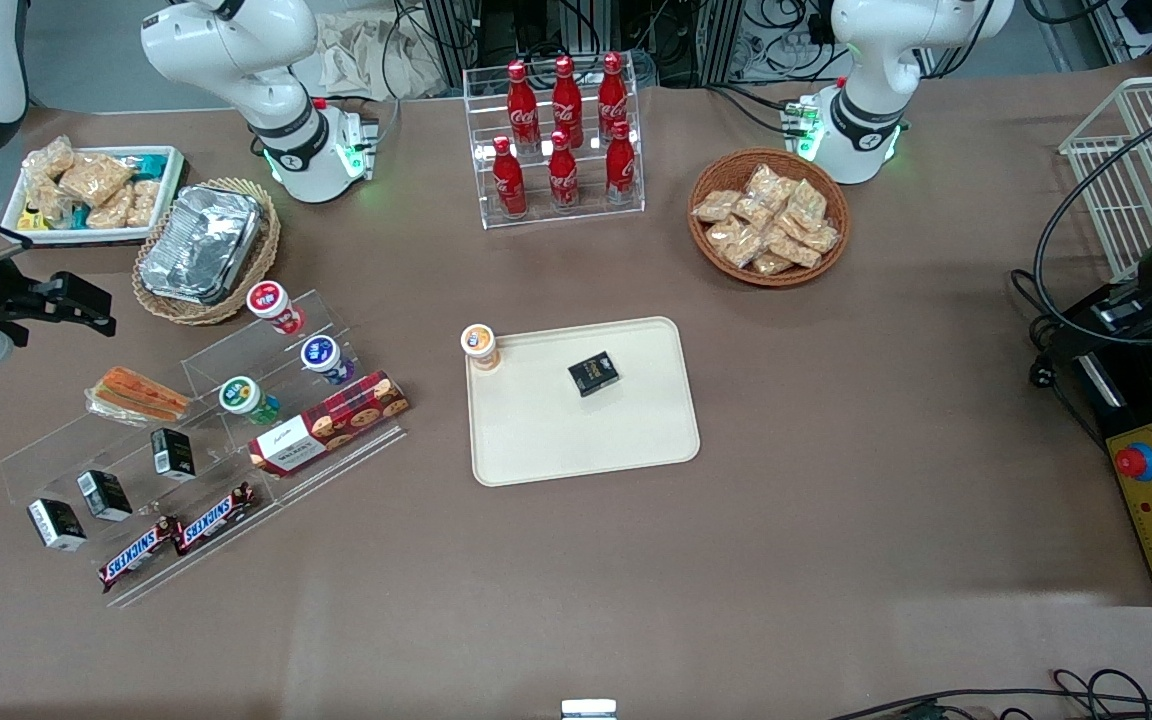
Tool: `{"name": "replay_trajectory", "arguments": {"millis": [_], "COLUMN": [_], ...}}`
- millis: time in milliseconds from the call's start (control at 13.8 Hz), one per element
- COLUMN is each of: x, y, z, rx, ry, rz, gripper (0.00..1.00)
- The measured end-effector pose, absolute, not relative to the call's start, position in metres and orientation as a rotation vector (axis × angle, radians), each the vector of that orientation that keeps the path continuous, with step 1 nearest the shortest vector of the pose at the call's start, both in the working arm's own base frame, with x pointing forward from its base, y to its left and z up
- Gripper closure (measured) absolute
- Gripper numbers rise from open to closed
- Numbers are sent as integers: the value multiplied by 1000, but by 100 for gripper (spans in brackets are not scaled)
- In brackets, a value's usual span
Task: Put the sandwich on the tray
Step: 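Move the right gripper over the wrapped orange sandwich in the organizer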
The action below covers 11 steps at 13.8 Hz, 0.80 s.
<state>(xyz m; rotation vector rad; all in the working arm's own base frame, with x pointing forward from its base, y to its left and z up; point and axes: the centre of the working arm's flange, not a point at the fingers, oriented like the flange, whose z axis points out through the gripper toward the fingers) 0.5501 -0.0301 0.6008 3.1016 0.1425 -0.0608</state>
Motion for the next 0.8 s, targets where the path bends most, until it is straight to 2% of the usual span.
{"name": "replay_trajectory", "arguments": {"millis": [436,582,800], "x": [546,542,536], "y": [-28,-26,-28], "z": [603,600,598], "rx": [3117,3133,3112], "ry": [145,183,522], "rz": [-85,-138,-202], "gripper": [0,0,0]}}
